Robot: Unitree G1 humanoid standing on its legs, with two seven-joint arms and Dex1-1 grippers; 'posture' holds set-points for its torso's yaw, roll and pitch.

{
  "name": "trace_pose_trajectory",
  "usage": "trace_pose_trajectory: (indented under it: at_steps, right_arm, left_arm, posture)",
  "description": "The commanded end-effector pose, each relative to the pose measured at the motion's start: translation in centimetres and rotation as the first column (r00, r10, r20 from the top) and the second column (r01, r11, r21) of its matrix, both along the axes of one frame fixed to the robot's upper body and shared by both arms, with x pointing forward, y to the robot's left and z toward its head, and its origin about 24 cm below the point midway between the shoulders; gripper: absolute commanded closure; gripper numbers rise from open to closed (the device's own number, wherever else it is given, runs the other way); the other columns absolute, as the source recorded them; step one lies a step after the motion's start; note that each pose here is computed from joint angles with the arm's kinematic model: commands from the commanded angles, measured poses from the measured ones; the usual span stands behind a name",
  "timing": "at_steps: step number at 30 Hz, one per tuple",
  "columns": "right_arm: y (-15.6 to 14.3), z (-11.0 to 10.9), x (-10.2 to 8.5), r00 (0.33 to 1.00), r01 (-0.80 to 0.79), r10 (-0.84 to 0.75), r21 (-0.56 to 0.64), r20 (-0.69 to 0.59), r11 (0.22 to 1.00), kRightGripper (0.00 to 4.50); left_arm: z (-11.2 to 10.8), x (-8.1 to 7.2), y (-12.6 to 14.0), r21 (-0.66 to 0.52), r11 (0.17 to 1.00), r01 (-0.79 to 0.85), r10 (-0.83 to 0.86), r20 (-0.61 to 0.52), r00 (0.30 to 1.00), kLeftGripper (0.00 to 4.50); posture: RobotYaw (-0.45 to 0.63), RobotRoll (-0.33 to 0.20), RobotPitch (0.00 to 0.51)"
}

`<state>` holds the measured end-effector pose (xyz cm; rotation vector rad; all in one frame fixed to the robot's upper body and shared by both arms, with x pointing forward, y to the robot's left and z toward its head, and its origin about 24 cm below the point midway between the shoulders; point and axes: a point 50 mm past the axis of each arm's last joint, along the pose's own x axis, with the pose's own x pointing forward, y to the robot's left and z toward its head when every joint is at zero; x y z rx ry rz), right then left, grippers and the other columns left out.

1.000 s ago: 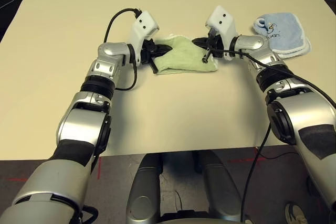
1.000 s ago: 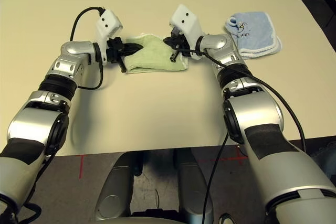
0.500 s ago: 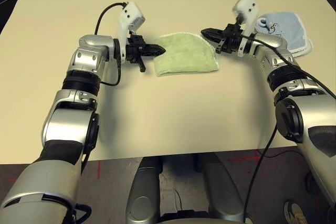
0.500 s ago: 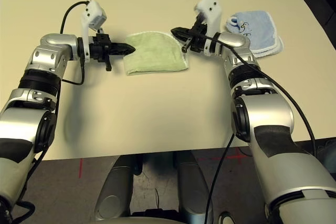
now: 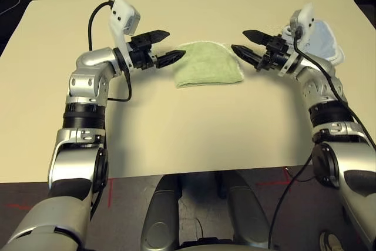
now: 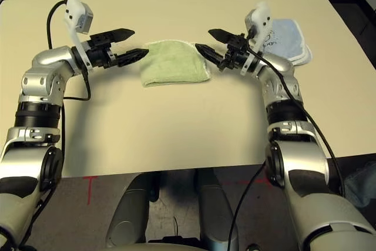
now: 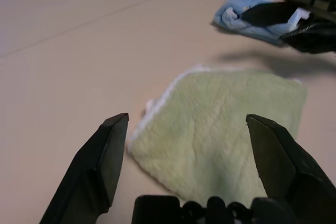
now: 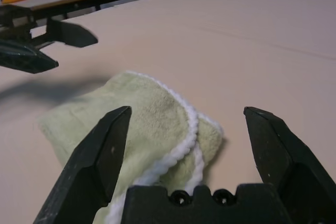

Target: Fold the towel and set it aside.

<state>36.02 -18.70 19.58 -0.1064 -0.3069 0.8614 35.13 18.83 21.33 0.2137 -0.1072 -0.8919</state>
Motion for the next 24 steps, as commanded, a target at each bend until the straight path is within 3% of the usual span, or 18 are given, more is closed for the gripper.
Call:
trace_pose_trajectory:
  at_steps: [1,5,10,16,24]
  right_arm:
    - [-0.9,0.3,-1.2,0.999,0.013,-0.013,-0.011,0.049,1.000,0.02]
    - [-1.7,-0.7,-2.4,0.999,0.033,-0.032,-0.038,0.023,0.999,0.02]
    - [-2.0,-1.9,-3.8,0.996,0.084,-0.083,0.017,-0.025,0.996,0.02]
    - [-1.6,-3.2,-5.0,0.999,0.020,-0.023,-0.086,-0.033,0.996,0.02]
    - [-2.8,-2.8,-5.0,0.998,-0.056,0.051,-0.214,-0.032,0.975,0.02]
  left_arm:
    - [-1.1,-0.6,0.4,0.005,0.999,-0.048,0.048,-0.010,0.999,0.00]
    - [-2.7,-1.2,0.7,0.014,0.989,-0.144,0.145,-0.018,0.989,0.00]
    - [-3.3,-1.9,0.5,-0.089,0.954,-0.287,0.283,-0.052,0.958,0.00]
    - [-4.0,-3.0,-0.4,-0.066,0.967,-0.245,0.239,-0.080,0.968,0.00]
    - [-4.4,-3.2,-0.7,0.023,0.990,-0.136,0.138,-0.197,0.971,0.00]
  posture:
    - [0.07,0.000,0.189]
    - [0.07,0.000,0.187]
    - [0.08,0.000,0.182]
    - [0.08,0.000,0.186]
    - [0.09,0.000,0.196]
